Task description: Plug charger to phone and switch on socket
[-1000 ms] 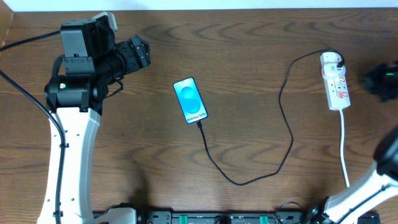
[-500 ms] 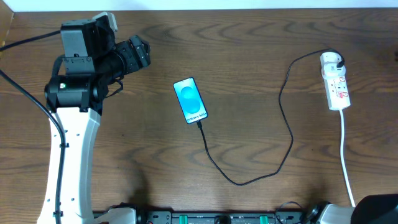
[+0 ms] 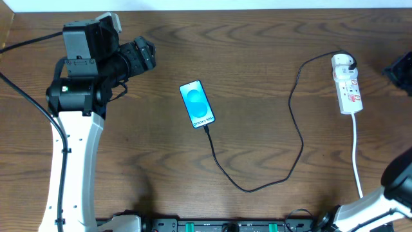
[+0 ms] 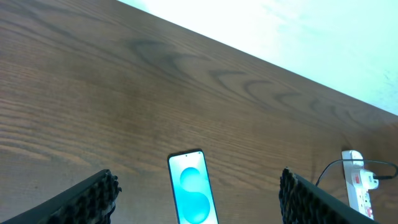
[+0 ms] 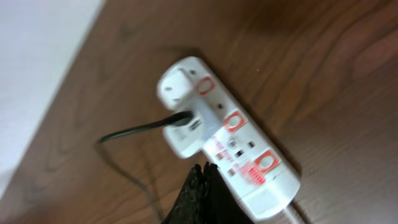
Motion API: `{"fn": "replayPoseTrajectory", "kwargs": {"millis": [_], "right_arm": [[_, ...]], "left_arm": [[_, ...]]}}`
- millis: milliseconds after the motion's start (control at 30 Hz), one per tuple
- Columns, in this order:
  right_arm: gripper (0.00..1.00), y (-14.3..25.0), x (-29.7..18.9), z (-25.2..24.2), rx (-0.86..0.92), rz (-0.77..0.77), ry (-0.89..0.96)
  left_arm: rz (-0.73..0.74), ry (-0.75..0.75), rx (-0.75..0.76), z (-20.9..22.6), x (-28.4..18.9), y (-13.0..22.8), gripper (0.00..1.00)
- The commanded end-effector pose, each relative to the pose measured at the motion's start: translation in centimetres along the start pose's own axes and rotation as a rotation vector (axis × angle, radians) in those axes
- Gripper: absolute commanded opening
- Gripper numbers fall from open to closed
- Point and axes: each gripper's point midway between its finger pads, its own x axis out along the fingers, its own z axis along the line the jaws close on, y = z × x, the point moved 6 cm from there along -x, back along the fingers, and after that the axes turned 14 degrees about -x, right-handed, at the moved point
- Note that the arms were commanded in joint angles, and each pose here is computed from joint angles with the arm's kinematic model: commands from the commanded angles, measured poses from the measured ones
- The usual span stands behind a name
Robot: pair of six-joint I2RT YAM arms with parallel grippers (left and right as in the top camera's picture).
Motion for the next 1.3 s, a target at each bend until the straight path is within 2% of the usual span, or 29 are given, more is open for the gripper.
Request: {"fn": "replayPoseTrajectory", "kwargs": {"millis": [0, 267, 533, 1267], "right_arm": [[0.01, 0.5, 2.6, -0.9, -0.032, 0.045, -0.023], [0.01, 1.7, 7.6, -3.2, -0.005, 0.111, -0.022], [0.01, 2.3, 10.1, -3.3, -0.052, 0.128, -0.072], [0.01, 2.3, 11.3, -1.6, -0.151, 0.118, -0.089]], "left_arm": [[-0.019, -0.006, 0.003, 0.0, -0.4, -0.3, 0.84], [-0.019, -0.006, 0.003, 0.0, -0.4, -0.3, 0.84], [-0.019, -0.006, 0.003, 0.0, -0.4, -0.3, 0.84], [-0.019, -0.006, 0.003, 0.0, -0.4, -0.3, 0.84]]}}
